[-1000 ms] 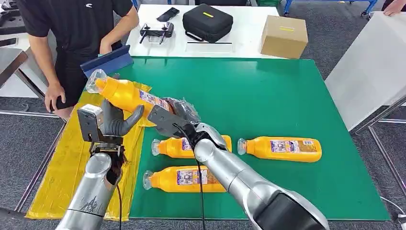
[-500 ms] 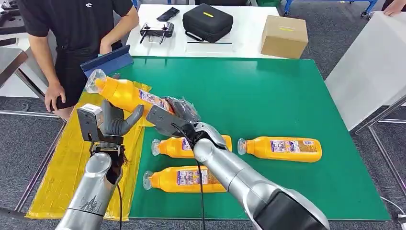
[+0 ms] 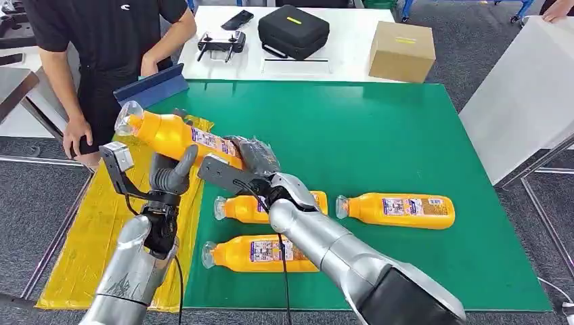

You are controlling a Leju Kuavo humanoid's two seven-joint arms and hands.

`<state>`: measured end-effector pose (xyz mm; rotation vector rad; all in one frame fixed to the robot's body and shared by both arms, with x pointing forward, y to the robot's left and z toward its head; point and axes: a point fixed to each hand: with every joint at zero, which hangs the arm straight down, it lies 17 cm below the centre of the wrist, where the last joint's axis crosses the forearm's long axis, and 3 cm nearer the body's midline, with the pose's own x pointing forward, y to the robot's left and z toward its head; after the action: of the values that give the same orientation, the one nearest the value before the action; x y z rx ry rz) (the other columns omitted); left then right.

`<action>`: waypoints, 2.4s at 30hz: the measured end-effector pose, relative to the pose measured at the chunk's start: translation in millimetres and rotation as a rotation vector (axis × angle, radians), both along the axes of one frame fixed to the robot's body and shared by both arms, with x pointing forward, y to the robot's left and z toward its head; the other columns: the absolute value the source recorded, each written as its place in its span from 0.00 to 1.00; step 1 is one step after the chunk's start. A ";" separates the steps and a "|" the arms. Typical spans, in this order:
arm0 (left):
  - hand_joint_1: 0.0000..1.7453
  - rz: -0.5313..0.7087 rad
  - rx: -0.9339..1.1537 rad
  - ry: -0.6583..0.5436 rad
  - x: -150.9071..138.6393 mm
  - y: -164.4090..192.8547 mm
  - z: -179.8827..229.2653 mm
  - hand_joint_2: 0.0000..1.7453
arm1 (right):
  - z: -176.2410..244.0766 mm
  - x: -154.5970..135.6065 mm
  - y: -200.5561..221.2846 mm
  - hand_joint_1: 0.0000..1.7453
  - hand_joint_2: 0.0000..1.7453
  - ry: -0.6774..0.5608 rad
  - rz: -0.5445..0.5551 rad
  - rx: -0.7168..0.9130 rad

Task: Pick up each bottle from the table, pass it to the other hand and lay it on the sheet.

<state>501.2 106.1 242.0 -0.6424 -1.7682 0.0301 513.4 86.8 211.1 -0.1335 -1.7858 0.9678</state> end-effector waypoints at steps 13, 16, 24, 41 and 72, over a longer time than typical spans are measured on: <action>1.00 -0.144 -0.169 0.061 -5.7 -14.4 -2.0 1.00 | -8.8 -2.3 0.9 1.00 1.00 -0.006 0.012 -0.038; 1.00 -0.145 -0.174 0.066 -4.8 -14.5 -2.6 1.00 | -9.4 -2.1 0.5 1.00 1.00 -0.006 0.012 -0.042; 1.00 -0.149 -0.177 0.077 -1.3 -15.7 -4.6 1.00 | -11.9 0.3 -1.9 1.00 1.00 -0.004 0.006 -0.056; 1.00 -0.143 -0.187 0.081 -0.1 -16.4 -5.4 1.00 | -13.4 1.0 -2.9 0.00 1.00 -0.013 0.008 -0.072; 1.00 -0.046 -0.171 0.053 -9.5 20.0 -10.5 1.00 | 39.7 17.9 -55.0 0.00 0.00 -0.148 -0.060 0.108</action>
<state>491.7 126.1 231.5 -0.7986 -1.7109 0.1662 531.3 31.8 250.8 -0.1936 -1.9544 0.8343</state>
